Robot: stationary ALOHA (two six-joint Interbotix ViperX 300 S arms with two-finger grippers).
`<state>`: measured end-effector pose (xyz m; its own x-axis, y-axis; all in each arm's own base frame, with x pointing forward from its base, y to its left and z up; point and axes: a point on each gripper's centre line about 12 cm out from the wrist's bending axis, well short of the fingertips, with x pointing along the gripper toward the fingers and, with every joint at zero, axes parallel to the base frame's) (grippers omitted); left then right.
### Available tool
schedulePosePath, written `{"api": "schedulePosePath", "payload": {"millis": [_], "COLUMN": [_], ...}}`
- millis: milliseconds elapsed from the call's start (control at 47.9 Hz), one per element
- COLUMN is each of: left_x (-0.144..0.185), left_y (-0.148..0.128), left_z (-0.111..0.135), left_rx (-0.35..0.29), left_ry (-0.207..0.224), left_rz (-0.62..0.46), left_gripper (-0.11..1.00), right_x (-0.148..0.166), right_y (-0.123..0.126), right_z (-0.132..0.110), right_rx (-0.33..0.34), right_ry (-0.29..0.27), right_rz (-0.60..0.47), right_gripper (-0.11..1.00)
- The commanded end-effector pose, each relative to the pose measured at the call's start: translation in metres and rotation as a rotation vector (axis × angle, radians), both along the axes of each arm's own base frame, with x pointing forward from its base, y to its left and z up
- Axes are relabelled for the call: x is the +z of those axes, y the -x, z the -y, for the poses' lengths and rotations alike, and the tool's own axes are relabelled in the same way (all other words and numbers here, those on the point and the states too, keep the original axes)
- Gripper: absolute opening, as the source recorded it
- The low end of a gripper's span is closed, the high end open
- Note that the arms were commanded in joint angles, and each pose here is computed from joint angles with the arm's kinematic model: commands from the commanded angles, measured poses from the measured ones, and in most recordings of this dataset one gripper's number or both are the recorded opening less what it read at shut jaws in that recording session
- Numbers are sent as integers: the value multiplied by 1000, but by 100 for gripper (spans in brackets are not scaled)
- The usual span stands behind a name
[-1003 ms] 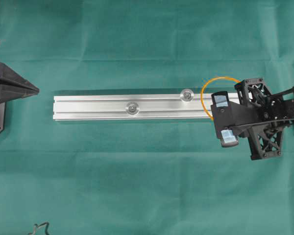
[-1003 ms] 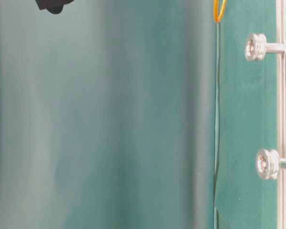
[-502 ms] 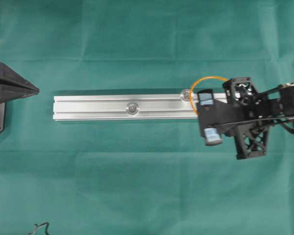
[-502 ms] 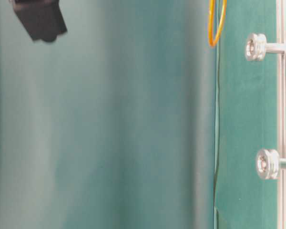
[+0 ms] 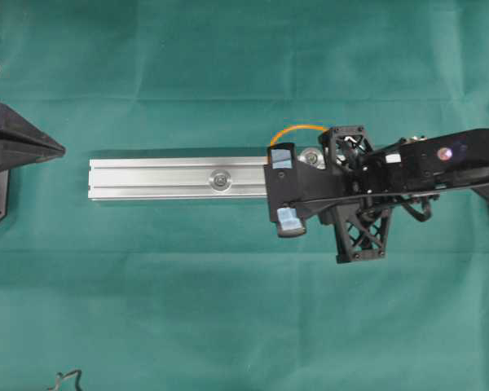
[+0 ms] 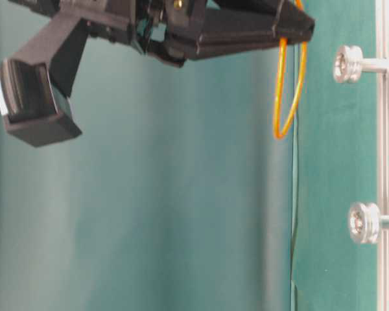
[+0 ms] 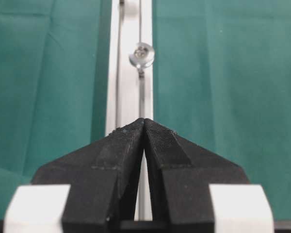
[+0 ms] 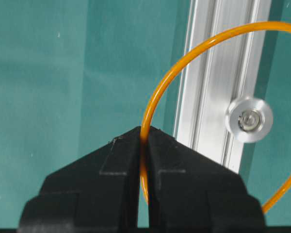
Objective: Hook the rubber onto the shaft.
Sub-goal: 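Carry the band leftward along the rail toward the right peg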
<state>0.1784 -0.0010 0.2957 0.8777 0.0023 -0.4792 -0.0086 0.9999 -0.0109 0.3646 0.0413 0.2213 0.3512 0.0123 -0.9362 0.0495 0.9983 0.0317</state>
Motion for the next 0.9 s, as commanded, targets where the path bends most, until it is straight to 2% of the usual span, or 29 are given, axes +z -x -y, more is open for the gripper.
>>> {"api": "schedulePosePath", "payload": {"millis": [0, 878], "left_x": [10, 10], "left_y": [-3, -3], "left_z": [-1, -1], "left_rx": [2, 2], "left_ry": [-4, -4], "left_rz": [23, 25], "left_gripper": [2, 2], "right_x": [10, 7], "right_y": [-4, -3], "right_z": [1, 1], "right_rx": [-3, -3], "right_ry": [-1, -1], "right_rz": [31, 28], "right_gripper": [5, 5]}}
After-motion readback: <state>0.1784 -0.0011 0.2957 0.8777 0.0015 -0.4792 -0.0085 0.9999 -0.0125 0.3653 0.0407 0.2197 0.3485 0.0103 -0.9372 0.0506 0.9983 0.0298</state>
